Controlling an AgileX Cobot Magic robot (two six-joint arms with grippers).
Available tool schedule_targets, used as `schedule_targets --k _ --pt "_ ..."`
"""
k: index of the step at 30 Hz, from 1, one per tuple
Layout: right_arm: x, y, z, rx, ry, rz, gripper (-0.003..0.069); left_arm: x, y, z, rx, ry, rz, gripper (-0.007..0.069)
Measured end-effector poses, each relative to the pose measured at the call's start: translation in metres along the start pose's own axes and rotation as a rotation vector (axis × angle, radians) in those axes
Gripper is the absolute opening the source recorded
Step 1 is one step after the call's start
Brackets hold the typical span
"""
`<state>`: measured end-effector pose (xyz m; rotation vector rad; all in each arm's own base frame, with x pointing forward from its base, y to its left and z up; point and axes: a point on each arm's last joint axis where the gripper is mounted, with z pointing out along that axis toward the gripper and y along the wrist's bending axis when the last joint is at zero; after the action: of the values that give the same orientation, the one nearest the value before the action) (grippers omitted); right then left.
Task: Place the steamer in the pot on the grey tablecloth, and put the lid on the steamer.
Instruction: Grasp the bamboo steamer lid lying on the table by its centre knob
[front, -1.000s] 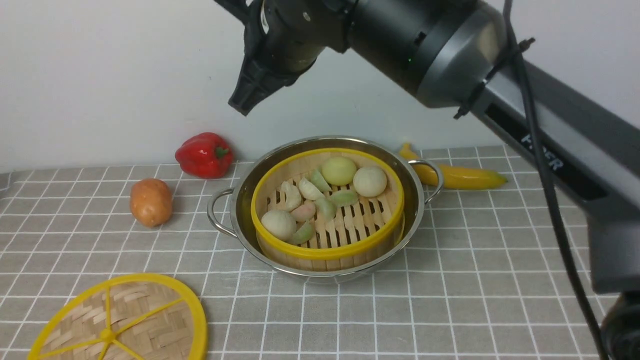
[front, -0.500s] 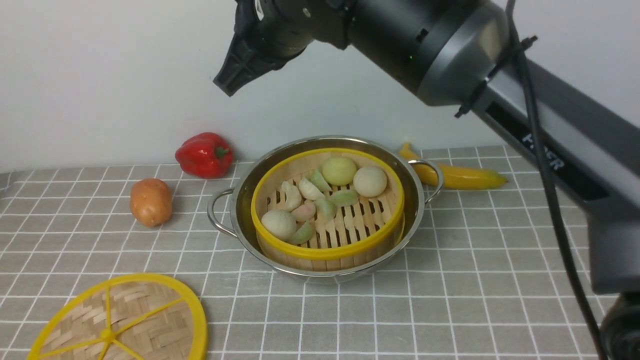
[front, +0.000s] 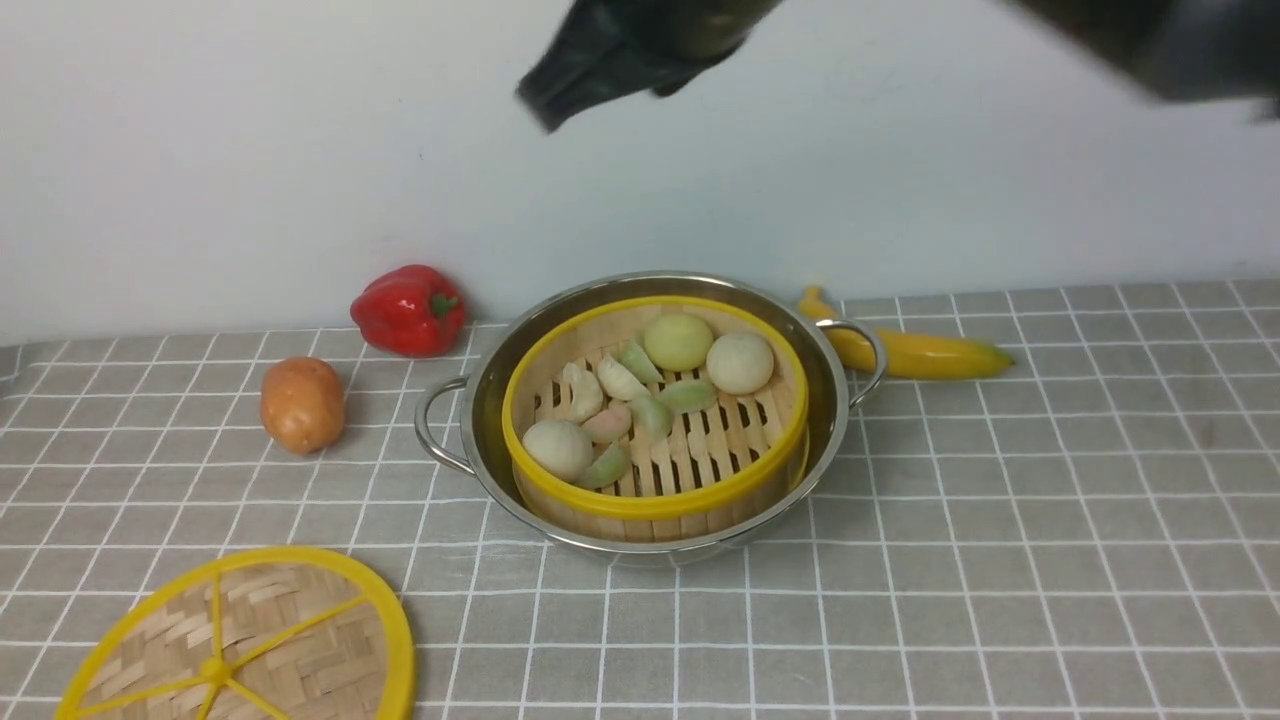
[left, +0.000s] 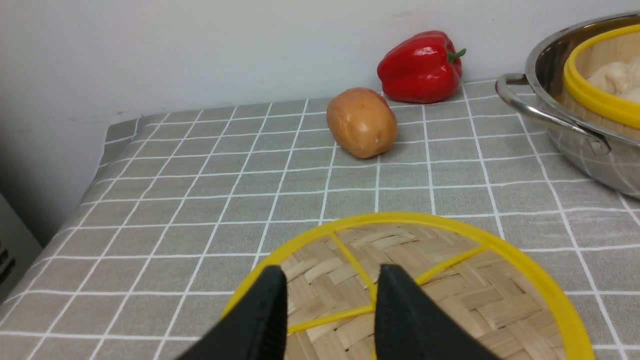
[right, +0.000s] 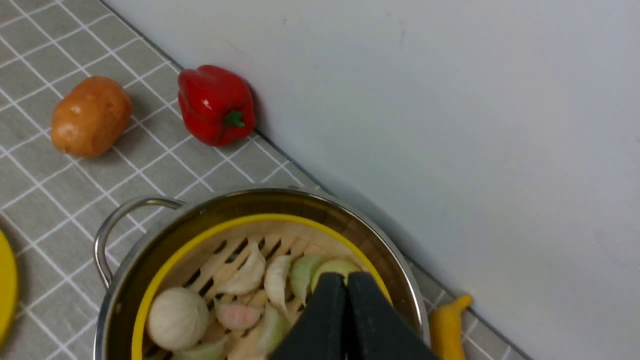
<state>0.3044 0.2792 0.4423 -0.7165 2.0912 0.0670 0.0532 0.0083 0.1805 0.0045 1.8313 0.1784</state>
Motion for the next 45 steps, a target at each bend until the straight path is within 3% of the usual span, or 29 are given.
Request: schedule_targets --k 9,11,17,25,32,39,45 --pt "0.083 -0.076 -0.102 0.085 -0.106 0.171 0.0041 0.000 0.000 0.000 0.000 0.000 0.000 0.0243" --pt "0.124 -0.093 -0.118 0.130 -0.134 0.228 0.0048 0.000 0.000 0.000 0.000 0.000 0.000 0.0243" --pt "0.199 -0.115 -0.146 0.247 -0.291 0.351 0.0062 0.000 0.000 0.000 0.000 0.000 0.000 0.0243" --pt "0.309 -0.096 -0.165 0.399 -0.542 0.397 0.0092 0.000 0.000 0.000 0.000 0.000 0.000 0.0243" --pt "0.378 -0.070 -0.147 0.446 -0.592 0.393 0.0115 0.000 0.000 0.000 0.000 0.000 0.000 0.0243" --pt "0.418 -0.056 -0.124 0.432 -0.563 0.416 0.0137 0.000 0.000 0.000 0.000 0.000 0.000 0.0243" --pt "0.425 -0.054 -0.125 0.439 -0.554 0.458 0.0157 0.000 0.000 0.000 0.000 0.000 0.000 0.0243"
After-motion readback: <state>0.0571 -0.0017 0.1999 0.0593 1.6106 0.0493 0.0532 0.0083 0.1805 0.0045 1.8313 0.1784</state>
